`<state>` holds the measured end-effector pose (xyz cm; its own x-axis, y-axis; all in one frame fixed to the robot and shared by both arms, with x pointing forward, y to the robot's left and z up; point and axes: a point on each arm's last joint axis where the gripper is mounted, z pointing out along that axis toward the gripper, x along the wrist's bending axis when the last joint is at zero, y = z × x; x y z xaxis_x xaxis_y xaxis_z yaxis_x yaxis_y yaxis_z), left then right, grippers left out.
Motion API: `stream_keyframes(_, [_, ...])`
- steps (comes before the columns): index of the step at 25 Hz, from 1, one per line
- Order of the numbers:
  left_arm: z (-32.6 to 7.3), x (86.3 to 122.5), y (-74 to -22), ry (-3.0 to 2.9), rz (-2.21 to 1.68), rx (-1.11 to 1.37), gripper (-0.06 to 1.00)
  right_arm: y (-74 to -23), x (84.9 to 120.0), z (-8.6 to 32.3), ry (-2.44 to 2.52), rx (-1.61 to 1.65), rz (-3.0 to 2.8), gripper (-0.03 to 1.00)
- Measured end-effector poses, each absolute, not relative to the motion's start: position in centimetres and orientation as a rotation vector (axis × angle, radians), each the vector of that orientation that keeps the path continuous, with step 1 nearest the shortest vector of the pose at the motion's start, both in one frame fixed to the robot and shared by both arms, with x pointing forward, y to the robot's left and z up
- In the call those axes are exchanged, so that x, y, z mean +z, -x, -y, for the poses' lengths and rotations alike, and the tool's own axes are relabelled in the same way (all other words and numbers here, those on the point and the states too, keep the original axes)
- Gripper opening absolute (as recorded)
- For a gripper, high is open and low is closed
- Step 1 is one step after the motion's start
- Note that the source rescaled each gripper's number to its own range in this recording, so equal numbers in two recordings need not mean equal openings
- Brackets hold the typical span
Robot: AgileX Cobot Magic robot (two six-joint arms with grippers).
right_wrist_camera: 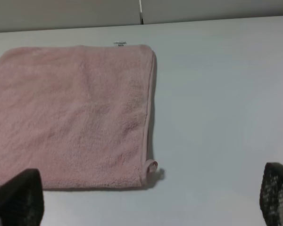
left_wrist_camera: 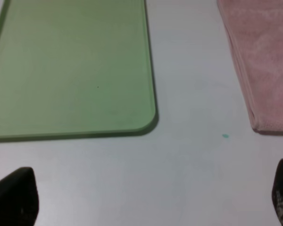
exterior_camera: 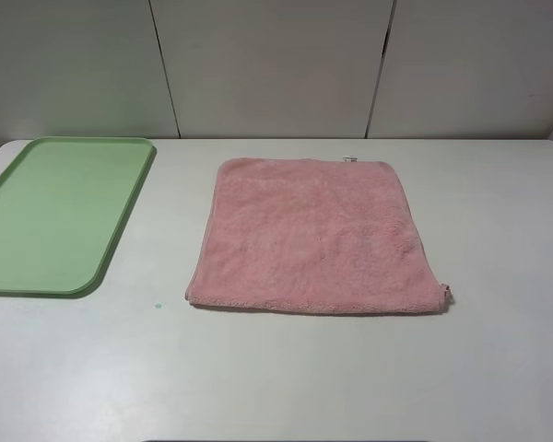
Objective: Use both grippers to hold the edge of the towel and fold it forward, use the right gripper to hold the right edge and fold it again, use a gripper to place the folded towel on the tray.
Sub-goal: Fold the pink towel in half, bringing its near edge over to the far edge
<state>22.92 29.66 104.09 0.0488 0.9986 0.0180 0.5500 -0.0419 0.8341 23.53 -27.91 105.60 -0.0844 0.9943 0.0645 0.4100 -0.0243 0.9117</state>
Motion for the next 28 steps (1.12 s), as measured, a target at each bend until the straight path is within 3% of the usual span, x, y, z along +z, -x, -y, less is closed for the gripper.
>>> stream_keyframes(28, [-29.69, 104.09, -22.91, -1.693, -1.539, 0.847, 1.0, -23.54, 105.6, 27.93, -1.503, 1.085, -1.568, 1.0])
